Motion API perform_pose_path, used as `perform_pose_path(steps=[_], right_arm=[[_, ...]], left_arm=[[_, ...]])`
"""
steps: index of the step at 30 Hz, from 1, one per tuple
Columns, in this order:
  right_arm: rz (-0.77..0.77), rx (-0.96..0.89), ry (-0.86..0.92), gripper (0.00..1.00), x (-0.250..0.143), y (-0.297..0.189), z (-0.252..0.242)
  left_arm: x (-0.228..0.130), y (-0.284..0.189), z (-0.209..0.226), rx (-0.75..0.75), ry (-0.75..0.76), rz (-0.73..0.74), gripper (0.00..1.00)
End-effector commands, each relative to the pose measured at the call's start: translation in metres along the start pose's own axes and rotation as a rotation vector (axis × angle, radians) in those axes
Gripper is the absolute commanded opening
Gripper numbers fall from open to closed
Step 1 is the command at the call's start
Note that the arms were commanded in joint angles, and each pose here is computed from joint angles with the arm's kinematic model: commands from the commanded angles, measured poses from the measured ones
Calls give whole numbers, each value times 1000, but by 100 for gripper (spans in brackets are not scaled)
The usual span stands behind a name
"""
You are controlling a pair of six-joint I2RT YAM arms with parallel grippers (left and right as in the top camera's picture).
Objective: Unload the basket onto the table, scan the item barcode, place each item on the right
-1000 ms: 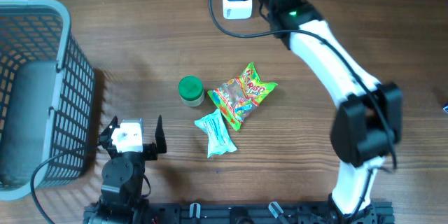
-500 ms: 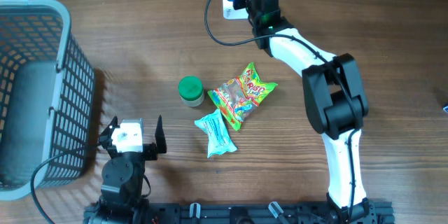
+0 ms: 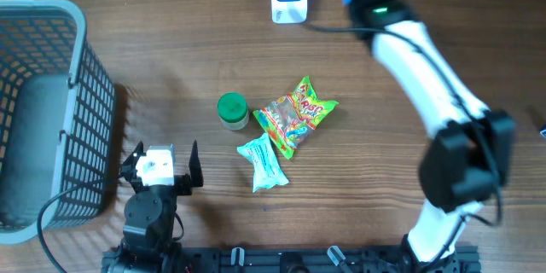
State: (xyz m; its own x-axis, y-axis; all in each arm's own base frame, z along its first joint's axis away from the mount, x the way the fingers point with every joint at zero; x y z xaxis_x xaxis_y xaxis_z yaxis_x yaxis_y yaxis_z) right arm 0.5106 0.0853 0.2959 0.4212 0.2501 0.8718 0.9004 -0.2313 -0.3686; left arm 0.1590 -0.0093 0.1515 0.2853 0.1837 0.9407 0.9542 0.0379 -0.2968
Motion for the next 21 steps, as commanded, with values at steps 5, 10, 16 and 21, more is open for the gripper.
perform_pose_path(steps=[5, 10, 16, 21], right_arm=[[555, -462, 178, 5, -138, 21, -173], [759, -607, 315, 4, -241, 19, -239], [895, -606, 332, 4, -316, 7, -270], [686, -218, 306, 100, -223, 5, -243]], left_arm=[[0, 0, 0, 0, -10, -8, 100], [0, 0, 0, 0, -10, -8, 100], [0, 0, 0, 0, -10, -8, 100], [0, 0, 0, 0, -10, -8, 100]])
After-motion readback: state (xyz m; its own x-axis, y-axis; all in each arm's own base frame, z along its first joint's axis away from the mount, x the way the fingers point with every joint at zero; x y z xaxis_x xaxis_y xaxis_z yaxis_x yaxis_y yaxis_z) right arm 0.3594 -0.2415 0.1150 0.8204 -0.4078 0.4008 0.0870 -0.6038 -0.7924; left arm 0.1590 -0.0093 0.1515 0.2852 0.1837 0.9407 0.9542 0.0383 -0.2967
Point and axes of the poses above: each gripper's point midway between its finger pads, its own y axis out along the fingers, its own z axis along the line the jaws close on, x = y × z, the point moved 7 cm from there along -y, back along the fingers, and after that the axes turned 13 degrees about -y, right-handed, at the moved point
